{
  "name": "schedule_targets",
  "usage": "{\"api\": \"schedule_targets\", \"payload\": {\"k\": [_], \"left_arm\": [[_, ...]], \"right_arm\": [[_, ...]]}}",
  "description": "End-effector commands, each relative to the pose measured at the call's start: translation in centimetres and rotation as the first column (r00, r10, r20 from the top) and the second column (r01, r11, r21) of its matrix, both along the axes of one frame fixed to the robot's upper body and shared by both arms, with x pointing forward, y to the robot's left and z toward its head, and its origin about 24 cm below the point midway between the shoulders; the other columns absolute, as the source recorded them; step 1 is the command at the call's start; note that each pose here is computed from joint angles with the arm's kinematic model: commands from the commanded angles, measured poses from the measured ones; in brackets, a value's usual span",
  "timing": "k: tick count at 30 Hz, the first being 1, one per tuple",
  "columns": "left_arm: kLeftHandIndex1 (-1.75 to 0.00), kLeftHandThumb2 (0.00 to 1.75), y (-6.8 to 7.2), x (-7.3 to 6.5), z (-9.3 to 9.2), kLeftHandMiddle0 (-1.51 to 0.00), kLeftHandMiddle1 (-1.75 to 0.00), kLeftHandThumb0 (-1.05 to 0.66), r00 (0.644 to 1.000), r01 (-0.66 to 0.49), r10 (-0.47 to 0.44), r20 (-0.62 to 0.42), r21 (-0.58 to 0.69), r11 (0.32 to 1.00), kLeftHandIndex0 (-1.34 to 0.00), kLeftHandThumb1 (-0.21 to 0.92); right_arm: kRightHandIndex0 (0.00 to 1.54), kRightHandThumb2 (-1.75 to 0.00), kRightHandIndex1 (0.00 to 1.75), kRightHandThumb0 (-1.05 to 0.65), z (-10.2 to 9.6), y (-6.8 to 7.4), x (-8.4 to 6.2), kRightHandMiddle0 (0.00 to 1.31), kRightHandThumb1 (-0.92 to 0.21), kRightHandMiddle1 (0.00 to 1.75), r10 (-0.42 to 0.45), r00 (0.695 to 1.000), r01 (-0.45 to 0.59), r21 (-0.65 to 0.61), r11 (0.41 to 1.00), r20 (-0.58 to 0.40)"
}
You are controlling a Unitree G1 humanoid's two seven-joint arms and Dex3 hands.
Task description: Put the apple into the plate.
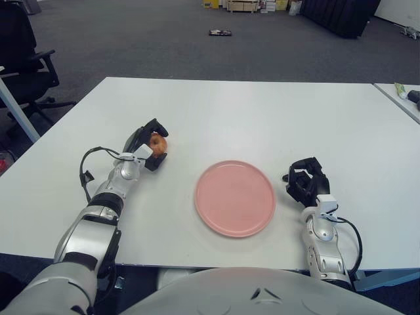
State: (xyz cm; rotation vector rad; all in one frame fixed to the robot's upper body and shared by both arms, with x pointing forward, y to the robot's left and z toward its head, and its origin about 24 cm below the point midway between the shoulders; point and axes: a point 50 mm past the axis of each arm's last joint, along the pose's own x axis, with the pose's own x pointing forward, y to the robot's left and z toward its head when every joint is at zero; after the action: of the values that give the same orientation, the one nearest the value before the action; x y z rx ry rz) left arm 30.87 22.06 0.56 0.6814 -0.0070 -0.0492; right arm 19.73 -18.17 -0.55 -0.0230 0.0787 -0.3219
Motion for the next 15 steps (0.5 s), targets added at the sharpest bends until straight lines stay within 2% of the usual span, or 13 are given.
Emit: {"api": "schedule_targets", "payload": {"k": [1,8,15], "left_arm": [[-1.75,1.57,-0.2,0.3,1.0,-0.81,-1.66,0.0,0.998,0.013,-0.011,0.057,-0.033,0.999,-0.58,0.07],[-1.75,1.57,-1.3,0.2,4.1,-0.8,-1.66,0.0,0.978,0.087,-0.075,0.195,-0.057,0.995,-0.57,0.08],[-1.75,1.57,-2.0,-0.3,5.4,-0.8,-1.67,0.0,0.958,0.127,-0.105,0.266,-0.067,0.99,-0.57,0.08]], "right_arm": [[0.61,-0.89,1.38,-0.39,0.2,-0.1,0.2,0.35,-0.66,1.75,-0.006,1.0,0.006,0.012,1.0,0.006],[0.62,-0.9,1.39,-0.39,0.1,-0.1,0.3,0.36,-0.65,1.75,0.0,1.0,0.0,0.007,1.0,0.003],[0.62,-0.87,1.39,-0.38,0.2,-0.1,0.3,0.34,-0.67,1.75,0.007,1.0,-0.007,-0.007,1.0,0.007]]}}
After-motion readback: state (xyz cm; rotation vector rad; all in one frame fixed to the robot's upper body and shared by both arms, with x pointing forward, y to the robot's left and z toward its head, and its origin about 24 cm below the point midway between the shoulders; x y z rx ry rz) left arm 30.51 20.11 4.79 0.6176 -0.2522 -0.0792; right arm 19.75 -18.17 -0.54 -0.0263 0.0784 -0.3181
